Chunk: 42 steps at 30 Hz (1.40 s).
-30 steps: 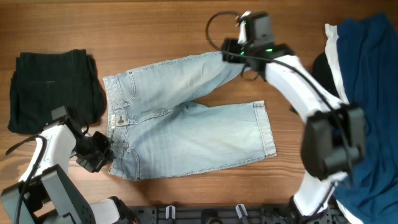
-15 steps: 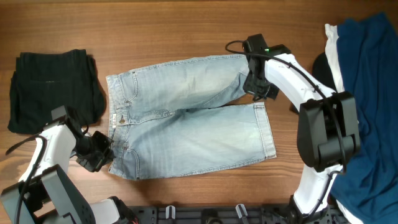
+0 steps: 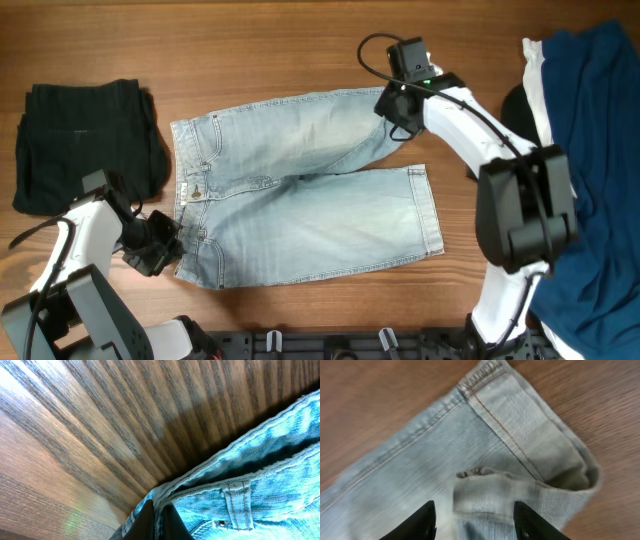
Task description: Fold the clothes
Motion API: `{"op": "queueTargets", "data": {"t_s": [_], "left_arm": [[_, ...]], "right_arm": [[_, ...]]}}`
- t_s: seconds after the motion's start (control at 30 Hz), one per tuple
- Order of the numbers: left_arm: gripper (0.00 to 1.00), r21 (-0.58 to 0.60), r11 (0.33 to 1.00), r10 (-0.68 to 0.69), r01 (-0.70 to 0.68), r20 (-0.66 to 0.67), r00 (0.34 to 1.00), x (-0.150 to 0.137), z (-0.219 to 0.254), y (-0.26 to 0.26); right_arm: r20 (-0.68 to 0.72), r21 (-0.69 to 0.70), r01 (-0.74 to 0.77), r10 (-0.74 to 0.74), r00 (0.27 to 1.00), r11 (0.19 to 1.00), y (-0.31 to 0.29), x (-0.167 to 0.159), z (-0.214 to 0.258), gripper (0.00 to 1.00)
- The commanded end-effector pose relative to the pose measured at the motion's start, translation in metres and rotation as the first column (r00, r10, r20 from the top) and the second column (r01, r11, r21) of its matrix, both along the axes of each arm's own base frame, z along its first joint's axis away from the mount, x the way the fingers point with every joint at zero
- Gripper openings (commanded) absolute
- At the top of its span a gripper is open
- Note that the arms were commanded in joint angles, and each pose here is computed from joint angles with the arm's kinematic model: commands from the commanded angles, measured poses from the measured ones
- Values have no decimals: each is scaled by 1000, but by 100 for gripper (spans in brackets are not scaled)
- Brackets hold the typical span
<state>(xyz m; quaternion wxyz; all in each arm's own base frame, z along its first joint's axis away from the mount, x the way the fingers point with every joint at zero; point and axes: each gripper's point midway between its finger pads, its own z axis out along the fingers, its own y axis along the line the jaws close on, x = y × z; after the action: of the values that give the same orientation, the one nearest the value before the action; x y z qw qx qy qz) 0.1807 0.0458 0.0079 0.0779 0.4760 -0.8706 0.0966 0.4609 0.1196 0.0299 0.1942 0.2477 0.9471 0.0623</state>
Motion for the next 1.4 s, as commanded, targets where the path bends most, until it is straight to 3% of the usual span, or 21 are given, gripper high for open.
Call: {"op": "queueTargets", "data": {"t_s": [0.0, 0.07, 0.17, 0.2, 0.37, 0.5, 0.53, 0.57, 0.6, 0.7, 0.73, 0.77, 0.83, 0.87, 1.2, 1.23, 1.27, 1.37], "left_arm": [[4, 12, 1000, 2, -2, 5, 1000, 2, 1, 4], [4, 12, 1000, 2, -2, 4, 1000, 2, 1, 4], [4, 12, 1000, 2, -2, 4, 1000, 2, 1, 4], [4, 12, 1000, 2, -2, 4, 1000, 2, 1, 4], [4, 12, 1000, 2, -2, 5, 1000, 2, 1, 4], [4, 12, 1000, 1, -1, 4, 1000, 2, 1, 4], [4, 12, 1000, -1, 1, 4, 1000, 2, 1, 4], [4, 9, 1000, -1, 1, 0, 1000, 1, 1, 4], [4, 7, 1000, -1, 1, -5, 1000, -1, 1, 3], [4, 2, 1000, -2, 2, -15, 1000, -3, 1, 2], [4, 1, 1000, -2, 2, -19, 1000, -4, 2, 2], [4, -4, 1000, -9, 9, -24, 1000, -6, 2, 1], [4, -30, 998, -63, 63, -9, 998, -6, 3, -3], [4, -42, 996, -76, 76, -3, 997, -6, 4, -5], [12, -31, 997, -74, 75, 23, 997, 0, 3, -3], [18, -28, 997, -74, 75, 29, 997, 1, 2, -2], [30, -28, 997, -74, 75, 38, 996, 4, 2, -2], [41, -56, 996, -66, 71, 89, 994, 14, 4, -7]], "right_arm": [[-7, 14, 19, -19, 1000, 1000, 6, 3, -14, 49], [-7, 6, 23, -23, 1000, 1000, 5, 3, -15, 43], [-34, -6, 23, -23, 999, 1000, 2, -3, -18, 9], [-47, -12, 24, -24, 999, 1000, 0, -6, -19, 4], [-106, -68, 78, -85, 991, 995, -34, -32, 15, 4], [-252, -254, 106, -171, 953, 962, -90, -92, 49, 5], [-307, -289, 62, -153, 939, 955, -96, -105, 48, 17], [-349, -308, 19, -132, 928, 951, -99, -114, 45, 46], [-364, -311, 1, -120, 923, 951, -99, -117, 43, 47], [-375, -268, -90, -17, 927, 959, -91, -113, 42, 41], [-359, -216, -120, 35, 933, 969, -81, -106, 44, 41], [-302, -88, -227, 191, 934, 970, -54, -89, 49, 35], [-53, 170, -548, 563, 825, 819, 15, -64, 67, 22], [36, 225, -627, 637, 770, 746, 33, -61, 75, 17], [-164, 240, -591, 632, 758, 770, 28, -67, -20, 13], [-169, 243, -589, 631, 757, 771, 29, -66, -29, 13], [-173, 244, -588, 631, 756, 771, 29, -64, -37, 12], [-151, 215, -594, 628, 764, 775, 29, -50, -58, 12]]}}
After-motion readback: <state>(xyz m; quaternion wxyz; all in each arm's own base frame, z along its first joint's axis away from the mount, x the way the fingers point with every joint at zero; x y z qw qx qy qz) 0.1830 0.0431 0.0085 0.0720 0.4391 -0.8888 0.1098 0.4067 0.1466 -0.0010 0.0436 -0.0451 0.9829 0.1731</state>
